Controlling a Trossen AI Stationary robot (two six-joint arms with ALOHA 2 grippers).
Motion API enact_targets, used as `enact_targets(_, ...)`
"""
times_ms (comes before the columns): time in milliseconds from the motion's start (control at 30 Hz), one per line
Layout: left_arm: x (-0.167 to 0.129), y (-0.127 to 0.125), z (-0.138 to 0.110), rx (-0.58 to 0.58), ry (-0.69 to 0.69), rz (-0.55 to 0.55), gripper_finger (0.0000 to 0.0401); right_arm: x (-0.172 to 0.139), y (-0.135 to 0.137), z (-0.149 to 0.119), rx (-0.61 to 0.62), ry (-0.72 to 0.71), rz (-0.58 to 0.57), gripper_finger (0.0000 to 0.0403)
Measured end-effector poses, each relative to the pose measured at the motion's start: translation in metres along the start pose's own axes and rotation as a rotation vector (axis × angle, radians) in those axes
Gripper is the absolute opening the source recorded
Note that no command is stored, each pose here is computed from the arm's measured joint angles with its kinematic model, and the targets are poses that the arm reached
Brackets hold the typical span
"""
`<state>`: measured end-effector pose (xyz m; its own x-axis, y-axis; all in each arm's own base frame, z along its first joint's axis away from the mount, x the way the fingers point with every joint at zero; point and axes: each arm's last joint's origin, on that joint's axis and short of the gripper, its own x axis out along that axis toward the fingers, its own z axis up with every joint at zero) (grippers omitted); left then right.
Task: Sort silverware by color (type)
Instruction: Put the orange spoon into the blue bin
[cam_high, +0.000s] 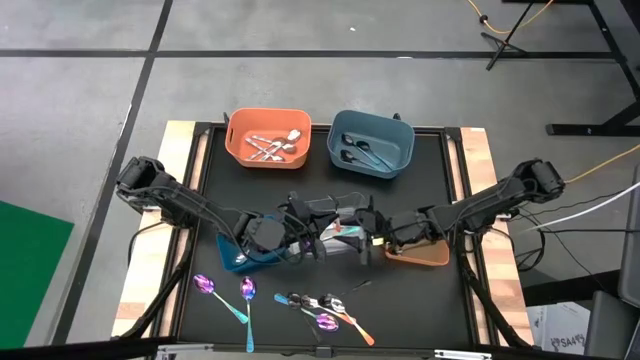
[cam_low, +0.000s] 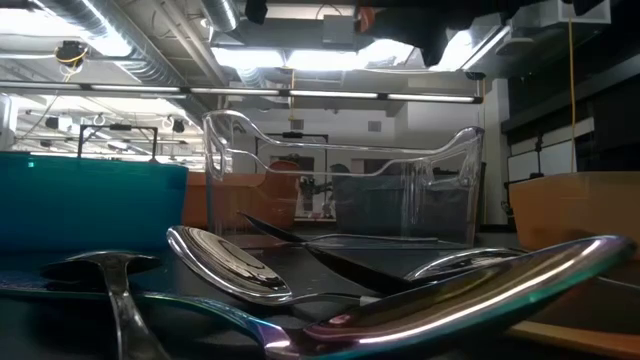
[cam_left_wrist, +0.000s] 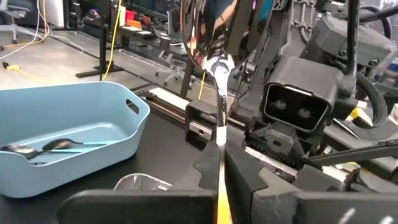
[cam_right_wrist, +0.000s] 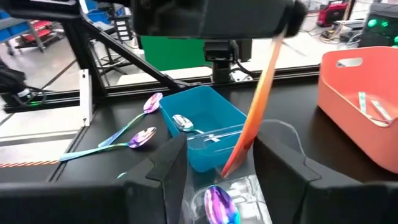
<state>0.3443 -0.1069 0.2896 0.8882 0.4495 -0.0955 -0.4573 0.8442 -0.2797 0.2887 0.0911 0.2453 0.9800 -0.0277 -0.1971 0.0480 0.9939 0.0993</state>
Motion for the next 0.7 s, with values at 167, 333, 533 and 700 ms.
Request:
enact_targets(167,0.0,0.0001,0.0,0.0,0.0,0.002,0.0002,0.0028,-0.0002,-0.0016,0.003,-0.013,-0.03,0.0148)
enact_targets(333,0.0,0.0001,-0.0001,0.001,0.0,0.002,0.0002,0.0028,-0.0001,-0.0013,0.003,-0.015,-0.031,0.0096)
enact_targets(533,-0.0003,0.0001,-0.001,0.008,0.007,0.003,0.0002,0.0028,-0.0003,-0.0014,0.006,-0.016,-0.036,0.0023)
enact_targets(700,-0.002,-0.0015,-0.0017,0.018,0.01,-0.004,0.0002,0.0028,-0.0004,-0.0018,0.027,-0.011,-0.036,0.001)
